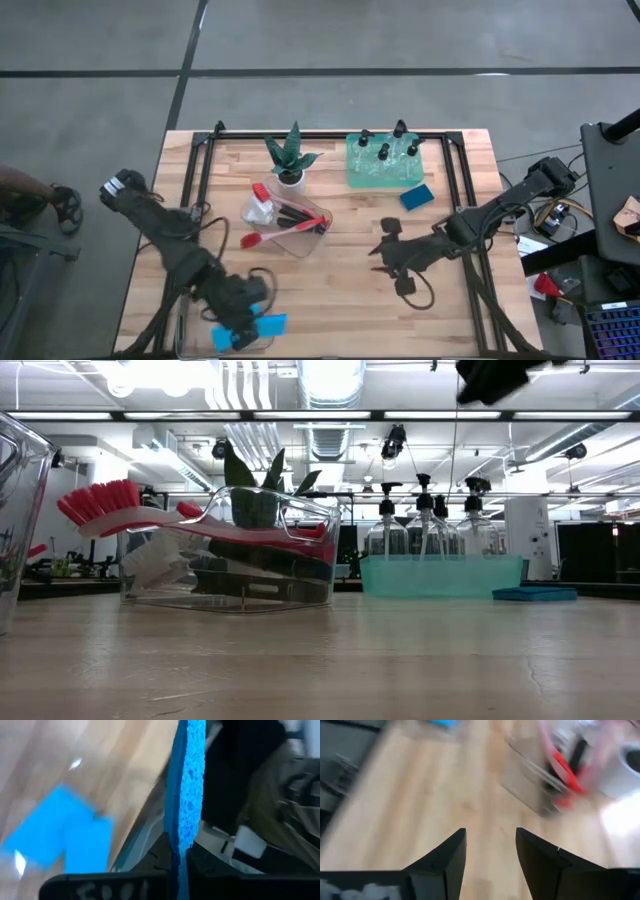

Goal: Pick & Place Kitchen Sink Supplies
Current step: Put the blue sponge into the bottom transparent bin

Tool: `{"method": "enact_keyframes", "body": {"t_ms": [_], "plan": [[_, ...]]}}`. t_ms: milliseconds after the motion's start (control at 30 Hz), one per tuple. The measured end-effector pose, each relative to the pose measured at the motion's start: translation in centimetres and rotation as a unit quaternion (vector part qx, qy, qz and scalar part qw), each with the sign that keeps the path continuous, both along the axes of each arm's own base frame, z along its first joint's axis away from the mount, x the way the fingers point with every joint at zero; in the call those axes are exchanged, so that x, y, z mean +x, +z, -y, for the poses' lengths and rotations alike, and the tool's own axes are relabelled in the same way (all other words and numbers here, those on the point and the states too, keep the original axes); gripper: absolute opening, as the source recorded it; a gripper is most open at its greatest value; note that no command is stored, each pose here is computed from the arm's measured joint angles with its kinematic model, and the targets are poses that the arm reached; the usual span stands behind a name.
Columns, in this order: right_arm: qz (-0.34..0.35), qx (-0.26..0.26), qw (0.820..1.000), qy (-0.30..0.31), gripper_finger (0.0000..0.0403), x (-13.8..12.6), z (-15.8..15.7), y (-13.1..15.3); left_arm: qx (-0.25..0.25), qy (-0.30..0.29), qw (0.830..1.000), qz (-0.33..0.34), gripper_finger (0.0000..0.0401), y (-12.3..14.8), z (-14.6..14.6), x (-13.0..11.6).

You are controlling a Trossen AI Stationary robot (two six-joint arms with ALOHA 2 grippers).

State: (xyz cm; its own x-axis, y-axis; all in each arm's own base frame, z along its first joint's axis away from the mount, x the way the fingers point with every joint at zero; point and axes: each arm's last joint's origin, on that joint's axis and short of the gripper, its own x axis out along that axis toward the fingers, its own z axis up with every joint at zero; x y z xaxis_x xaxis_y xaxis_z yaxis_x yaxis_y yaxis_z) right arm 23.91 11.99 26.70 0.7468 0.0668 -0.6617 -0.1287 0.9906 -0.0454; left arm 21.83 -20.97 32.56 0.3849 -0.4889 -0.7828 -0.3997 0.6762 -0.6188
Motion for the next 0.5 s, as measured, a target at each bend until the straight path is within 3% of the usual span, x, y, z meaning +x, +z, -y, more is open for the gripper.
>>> {"method": "enact_keyframes", "body": {"t_ms": [200, 367, 500], "plan": [[-0.054, -0.097, 0.987, -0.117, 0.0152, -1.5, 1.5, -2.1, 0.034, 0.063, 0.989, -0.133, 0.0012, -0.7, 1.4, -4.8], [-0.052, -0.148, 0.97, -0.187, 0.0152, -2.2, 2.6, -3.7, 0.072, 0.113, 0.983, -0.126, 0.0033, -1.9, 1.6, -5.9], [-0.07, -0.149, 0.96, -0.227, 0.0171, -2.5, 3.9, -5.3, 0.081, 0.122, 0.98, -0.138, 0.0068, -3.3, 1.5, -5.9]]}}
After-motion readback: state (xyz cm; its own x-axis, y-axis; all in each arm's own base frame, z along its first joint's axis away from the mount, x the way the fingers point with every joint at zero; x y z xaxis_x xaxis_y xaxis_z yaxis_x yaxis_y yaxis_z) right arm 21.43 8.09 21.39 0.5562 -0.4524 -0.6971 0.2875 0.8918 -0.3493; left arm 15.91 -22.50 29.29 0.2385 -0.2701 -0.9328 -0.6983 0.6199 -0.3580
